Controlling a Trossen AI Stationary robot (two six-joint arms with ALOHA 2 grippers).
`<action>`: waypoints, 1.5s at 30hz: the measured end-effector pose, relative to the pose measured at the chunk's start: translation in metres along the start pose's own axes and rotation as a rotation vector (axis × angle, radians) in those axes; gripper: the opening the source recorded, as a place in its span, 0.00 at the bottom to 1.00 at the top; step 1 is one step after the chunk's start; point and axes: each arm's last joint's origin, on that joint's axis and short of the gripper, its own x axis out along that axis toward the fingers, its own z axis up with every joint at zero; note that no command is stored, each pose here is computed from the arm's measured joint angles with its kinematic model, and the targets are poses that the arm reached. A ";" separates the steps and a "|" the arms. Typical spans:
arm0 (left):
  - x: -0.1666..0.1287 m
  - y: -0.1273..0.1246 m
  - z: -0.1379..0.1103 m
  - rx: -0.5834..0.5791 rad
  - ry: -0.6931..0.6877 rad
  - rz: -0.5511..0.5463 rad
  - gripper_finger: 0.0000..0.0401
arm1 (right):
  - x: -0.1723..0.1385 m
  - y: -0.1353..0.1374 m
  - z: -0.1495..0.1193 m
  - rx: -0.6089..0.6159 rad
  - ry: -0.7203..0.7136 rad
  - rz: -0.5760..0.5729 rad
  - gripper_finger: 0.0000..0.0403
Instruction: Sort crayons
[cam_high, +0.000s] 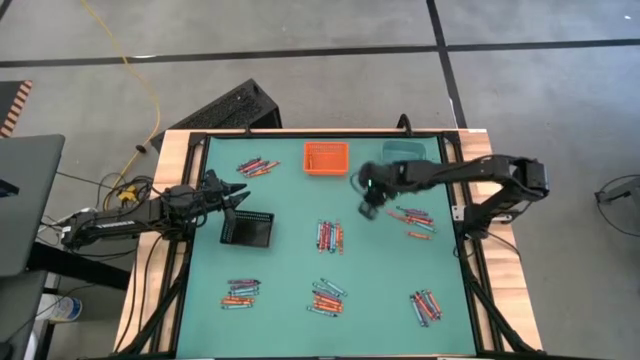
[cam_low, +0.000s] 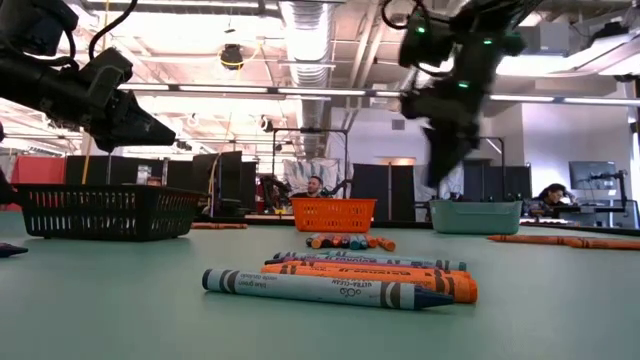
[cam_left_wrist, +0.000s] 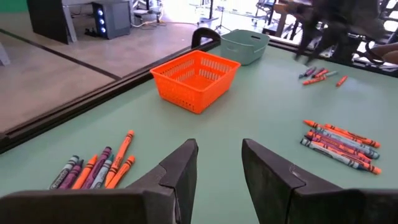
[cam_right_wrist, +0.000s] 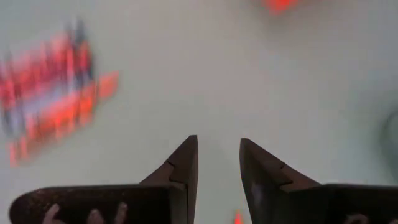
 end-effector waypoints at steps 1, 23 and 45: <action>0.000 0.000 0.000 0.000 0.000 0.000 0.29 | 0.000 -0.008 0.009 0.038 -0.045 -0.002 0.28; 0.000 0.000 -0.003 0.008 0.027 0.001 0.29 | 0.066 -0.106 0.093 0.407 -0.140 0.078 0.28; 0.000 0.001 -0.005 0.006 0.046 0.007 0.29 | 0.093 -0.105 0.096 0.410 -0.067 0.017 0.25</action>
